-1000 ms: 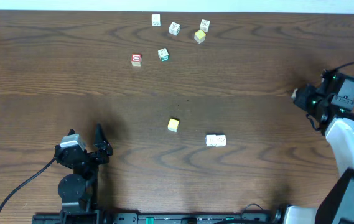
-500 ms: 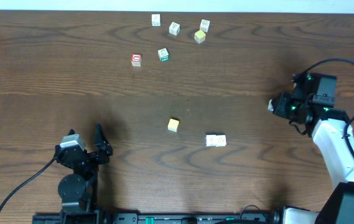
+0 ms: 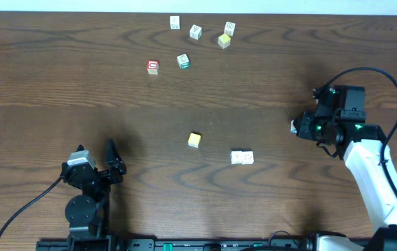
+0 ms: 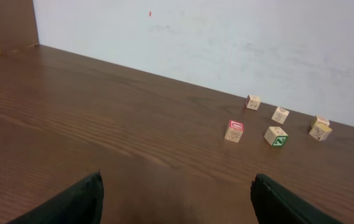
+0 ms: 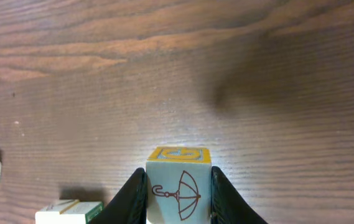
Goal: Lift 5 blocks
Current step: 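Lift the umbrella block and carry it toward the two white blocks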
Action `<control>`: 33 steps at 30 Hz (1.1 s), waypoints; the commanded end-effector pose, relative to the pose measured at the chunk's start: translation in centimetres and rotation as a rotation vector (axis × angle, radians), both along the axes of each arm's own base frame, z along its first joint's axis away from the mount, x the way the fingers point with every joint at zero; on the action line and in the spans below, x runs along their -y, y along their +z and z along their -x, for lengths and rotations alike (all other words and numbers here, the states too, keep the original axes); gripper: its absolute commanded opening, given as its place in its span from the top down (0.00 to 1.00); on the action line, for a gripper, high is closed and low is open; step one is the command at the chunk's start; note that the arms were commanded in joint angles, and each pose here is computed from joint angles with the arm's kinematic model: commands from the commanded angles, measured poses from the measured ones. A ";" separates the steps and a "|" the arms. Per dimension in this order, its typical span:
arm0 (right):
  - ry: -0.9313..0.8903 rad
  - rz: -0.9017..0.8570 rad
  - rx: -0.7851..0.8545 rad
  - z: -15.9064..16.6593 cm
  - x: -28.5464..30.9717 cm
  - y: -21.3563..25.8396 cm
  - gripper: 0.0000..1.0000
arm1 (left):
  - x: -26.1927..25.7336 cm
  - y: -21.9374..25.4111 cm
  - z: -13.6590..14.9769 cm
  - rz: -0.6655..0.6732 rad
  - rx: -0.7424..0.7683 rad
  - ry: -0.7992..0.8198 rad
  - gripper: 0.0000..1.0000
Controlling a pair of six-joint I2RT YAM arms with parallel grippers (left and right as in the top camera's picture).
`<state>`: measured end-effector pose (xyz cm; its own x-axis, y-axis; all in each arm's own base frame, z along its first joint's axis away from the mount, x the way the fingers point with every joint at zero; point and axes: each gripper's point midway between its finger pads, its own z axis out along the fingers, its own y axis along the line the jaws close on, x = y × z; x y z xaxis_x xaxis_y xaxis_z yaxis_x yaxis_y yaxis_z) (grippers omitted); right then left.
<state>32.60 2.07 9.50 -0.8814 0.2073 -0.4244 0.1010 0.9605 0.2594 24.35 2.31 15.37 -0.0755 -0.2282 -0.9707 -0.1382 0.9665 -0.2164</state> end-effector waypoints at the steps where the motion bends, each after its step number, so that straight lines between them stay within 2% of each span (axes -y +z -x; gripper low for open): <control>1: 0.015 0.056 0.001 0.3 0.0 0.2 0.89 | -0.3 -1.8 0.1 0.006 -0.052 0.017 0.24; 18: 0.029 0.067 -0.003 0.8 -0.4 0.5 0.90 | -0.3 -1.8 0.1 0.006 -0.052 0.016 0.24; 33: 0.027 0.068 0.161 1.6 -0.6 5.7 0.86 | -0.3 -1.8 0.1 0.006 -0.052 0.017 0.24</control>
